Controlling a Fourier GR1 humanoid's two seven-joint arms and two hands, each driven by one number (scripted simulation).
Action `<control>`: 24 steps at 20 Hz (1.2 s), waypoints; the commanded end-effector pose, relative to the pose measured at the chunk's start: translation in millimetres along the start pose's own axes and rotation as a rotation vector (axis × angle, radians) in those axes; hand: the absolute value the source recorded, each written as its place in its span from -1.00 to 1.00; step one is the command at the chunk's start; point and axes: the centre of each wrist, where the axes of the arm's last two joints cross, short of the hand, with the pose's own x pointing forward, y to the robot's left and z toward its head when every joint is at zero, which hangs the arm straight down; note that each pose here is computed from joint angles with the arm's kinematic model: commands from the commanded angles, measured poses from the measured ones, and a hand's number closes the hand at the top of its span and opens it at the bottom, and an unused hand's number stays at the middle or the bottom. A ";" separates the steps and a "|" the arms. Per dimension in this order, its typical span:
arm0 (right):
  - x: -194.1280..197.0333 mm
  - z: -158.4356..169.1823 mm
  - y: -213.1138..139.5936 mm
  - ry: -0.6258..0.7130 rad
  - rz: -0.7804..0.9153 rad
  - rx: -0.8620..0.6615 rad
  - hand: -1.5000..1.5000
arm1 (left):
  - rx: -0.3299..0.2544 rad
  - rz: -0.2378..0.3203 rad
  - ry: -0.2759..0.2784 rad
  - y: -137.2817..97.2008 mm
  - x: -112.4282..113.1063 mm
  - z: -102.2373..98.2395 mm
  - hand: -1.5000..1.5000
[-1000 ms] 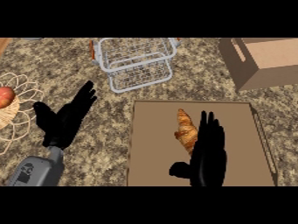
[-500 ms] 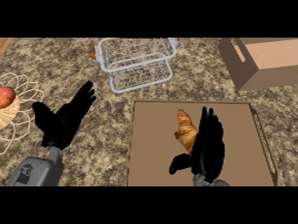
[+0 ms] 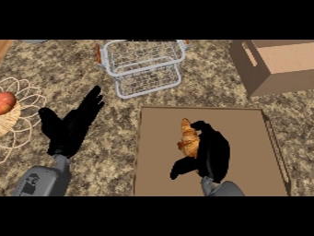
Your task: Pick the croissant from the tray and place it in the tiered basket
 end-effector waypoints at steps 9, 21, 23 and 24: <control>4.9 -2.6 4.2 -0.093 0.007 -0.062 1.00 | 0.015 -0.002 0.001 24.2 -3.8 1.2 0.00; 3.9 -14.4 -148.2 -0.230 0.048 0.226 1.00 | 0.021 0.017 0.013 -0.6 -11.4 3.0 0.00; 27.1 10.5 -151.1 -0.229 -0.072 0.194 1.00 | 0.013 0.007 0.014 20.9 8.6 -0.6 0.00; 28.3 -4.6 -178.1 -0.266 -0.096 0.151 1.00 | 0.001 0.022 0.014 18.8 1.4 7.5 0.00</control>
